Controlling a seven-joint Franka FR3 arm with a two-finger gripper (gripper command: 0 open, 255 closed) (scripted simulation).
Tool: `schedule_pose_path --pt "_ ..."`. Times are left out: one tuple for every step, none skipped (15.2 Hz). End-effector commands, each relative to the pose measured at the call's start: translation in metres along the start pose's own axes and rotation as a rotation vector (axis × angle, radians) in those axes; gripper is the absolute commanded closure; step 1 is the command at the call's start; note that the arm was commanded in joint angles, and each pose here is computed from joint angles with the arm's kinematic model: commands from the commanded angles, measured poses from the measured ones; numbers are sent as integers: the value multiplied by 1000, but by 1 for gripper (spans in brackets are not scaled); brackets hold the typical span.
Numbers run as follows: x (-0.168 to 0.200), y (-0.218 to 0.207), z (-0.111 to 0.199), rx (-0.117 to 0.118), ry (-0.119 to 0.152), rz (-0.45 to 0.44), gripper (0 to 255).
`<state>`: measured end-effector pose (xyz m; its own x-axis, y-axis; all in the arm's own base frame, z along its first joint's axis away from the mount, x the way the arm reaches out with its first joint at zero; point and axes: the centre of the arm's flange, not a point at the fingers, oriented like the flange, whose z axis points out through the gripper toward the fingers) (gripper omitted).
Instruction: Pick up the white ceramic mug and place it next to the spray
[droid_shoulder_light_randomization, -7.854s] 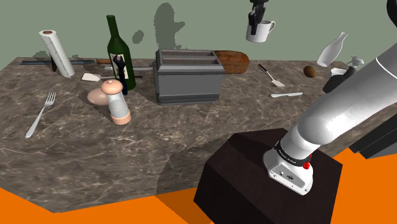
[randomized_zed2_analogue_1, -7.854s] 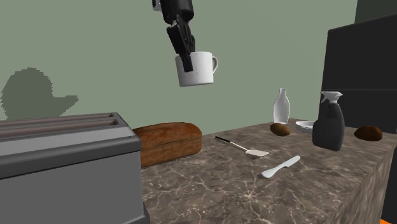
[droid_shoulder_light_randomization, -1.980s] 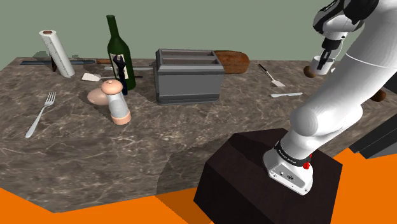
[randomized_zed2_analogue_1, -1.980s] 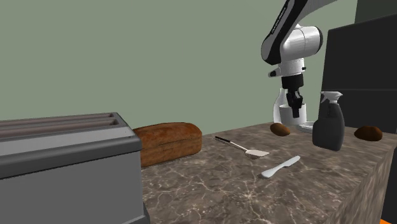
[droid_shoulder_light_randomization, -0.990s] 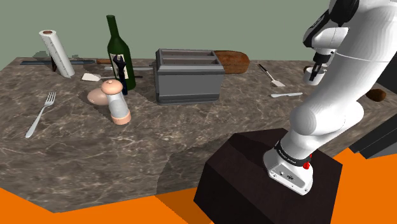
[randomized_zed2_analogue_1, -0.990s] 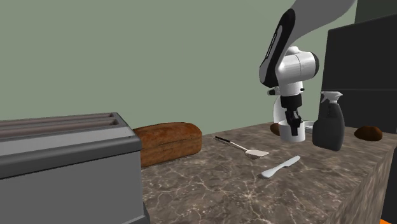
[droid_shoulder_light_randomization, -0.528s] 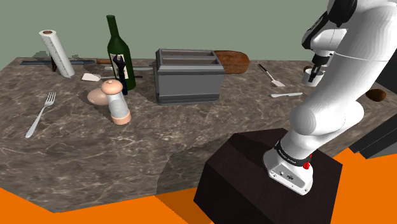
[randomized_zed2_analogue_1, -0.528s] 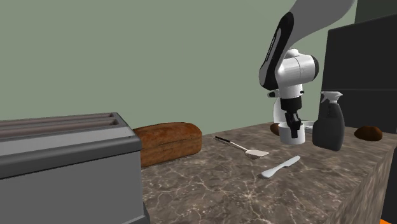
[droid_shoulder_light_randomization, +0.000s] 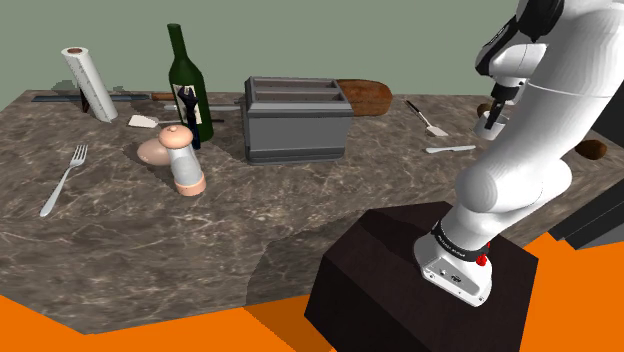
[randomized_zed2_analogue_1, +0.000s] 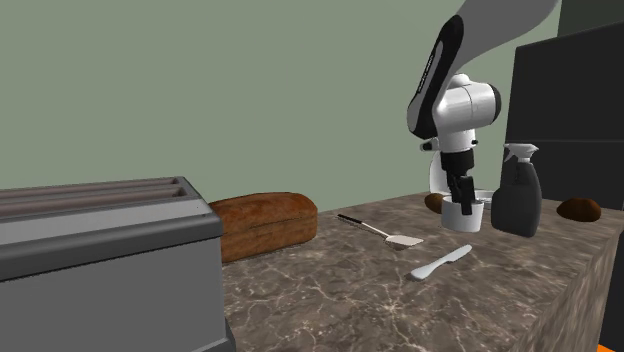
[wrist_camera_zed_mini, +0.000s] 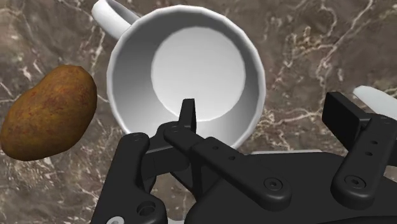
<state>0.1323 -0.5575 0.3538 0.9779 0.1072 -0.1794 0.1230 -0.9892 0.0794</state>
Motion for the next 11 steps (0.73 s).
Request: schedule_pose_path --pt "0 0 -20 0 0 0 0" --pt "0 0 -33 0 0 0 0" --pt "0 0 -43 0 0 0 0" --pt "0 0 -43 0 0 0 0" --pt "0 0 -43 0 0 0 0" --pt "0 0 -43 0 0 0 0" --pt "0 0 -43 0 0 0 0" --pt "0 0 -43 0 0 0 0" --pt "0 0 -43 0 0 0 0" --pt "0 0 -43 0 0 0 0" --pt "0 0 -43 0 0 0 0"
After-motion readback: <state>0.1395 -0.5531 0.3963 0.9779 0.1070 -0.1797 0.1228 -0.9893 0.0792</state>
